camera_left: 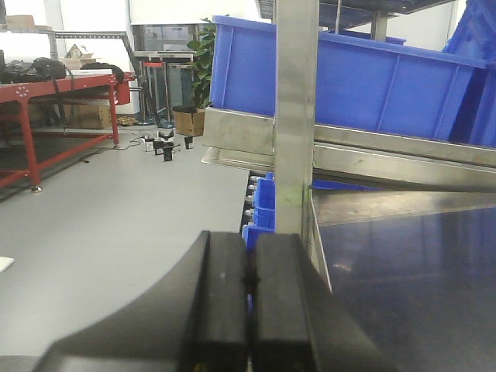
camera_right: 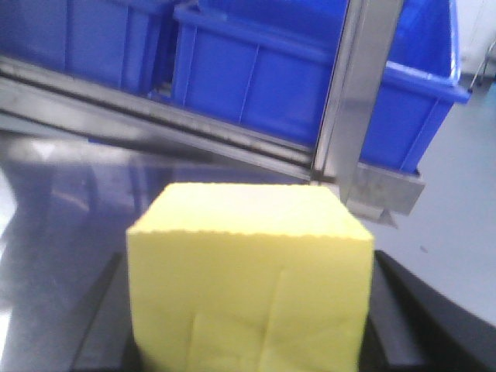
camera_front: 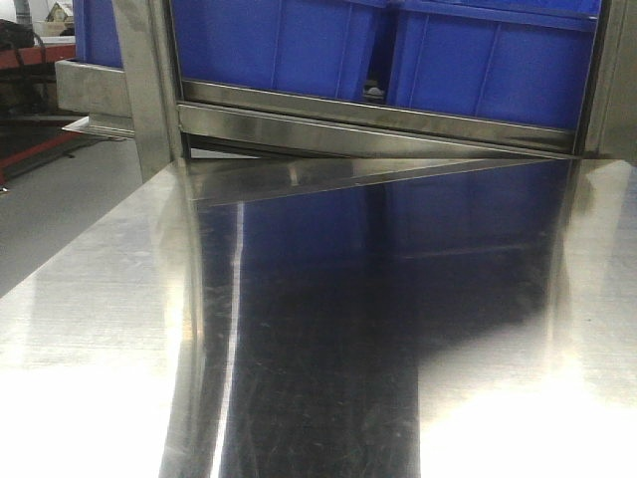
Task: Place yellow foam block on left shelf second layer
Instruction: 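Lift the yellow cube with the right gripper off the table, then drive the base away from the table holding the cube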
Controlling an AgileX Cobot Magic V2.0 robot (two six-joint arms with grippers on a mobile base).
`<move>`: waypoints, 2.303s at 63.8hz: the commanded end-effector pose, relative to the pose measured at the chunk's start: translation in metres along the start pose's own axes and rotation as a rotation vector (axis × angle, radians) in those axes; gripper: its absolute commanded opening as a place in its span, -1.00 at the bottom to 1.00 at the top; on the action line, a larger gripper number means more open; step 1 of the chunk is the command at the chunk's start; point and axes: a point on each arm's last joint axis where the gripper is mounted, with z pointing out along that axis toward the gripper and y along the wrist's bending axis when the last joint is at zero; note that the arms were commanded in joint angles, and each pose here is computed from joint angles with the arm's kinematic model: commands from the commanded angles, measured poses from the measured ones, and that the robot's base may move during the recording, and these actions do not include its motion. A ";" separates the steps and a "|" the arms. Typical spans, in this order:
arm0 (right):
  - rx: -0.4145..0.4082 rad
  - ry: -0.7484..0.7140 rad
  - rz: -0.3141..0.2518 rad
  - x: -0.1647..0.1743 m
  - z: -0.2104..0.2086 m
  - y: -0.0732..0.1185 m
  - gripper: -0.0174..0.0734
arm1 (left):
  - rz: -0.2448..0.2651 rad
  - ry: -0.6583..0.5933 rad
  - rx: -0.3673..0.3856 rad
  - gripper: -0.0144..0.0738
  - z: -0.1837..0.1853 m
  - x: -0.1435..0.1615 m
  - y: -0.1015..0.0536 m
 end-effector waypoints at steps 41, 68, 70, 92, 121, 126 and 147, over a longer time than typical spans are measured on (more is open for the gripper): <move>0.010 -0.143 -0.011 -0.019 -0.006 -0.001 0.41 | -0.009 -0.074 0.005 -0.39 -0.001 0.001 0.000; 0.010 -0.143 -0.011 -0.019 -0.006 -0.001 0.41 | -0.009 -0.074 0.005 -0.39 -0.001 0.001 0.000; 0.010 -0.143 -0.011 -0.019 -0.006 -0.001 0.41 | -0.009 -0.074 0.005 -0.39 -0.001 0.001 0.000; 0.010 -0.143 -0.011 -0.019 -0.006 -0.001 0.41 | -0.009 -0.074 0.005 -0.39 -0.001 0.001 0.000; 0.010 -0.142 -0.011 -0.019 -0.006 -0.001 0.41 | -0.009 -0.074 0.005 -0.39 -0.001 0.001 0.000; 0.010 -0.142 -0.011 -0.019 -0.006 -0.001 0.41 | -0.009 -0.074 0.005 -0.39 -0.001 0.001 0.000; 0.010 -0.142 -0.011 -0.019 -0.006 -0.001 0.41 | -0.009 -0.074 0.005 -0.39 -0.001 0.001 0.000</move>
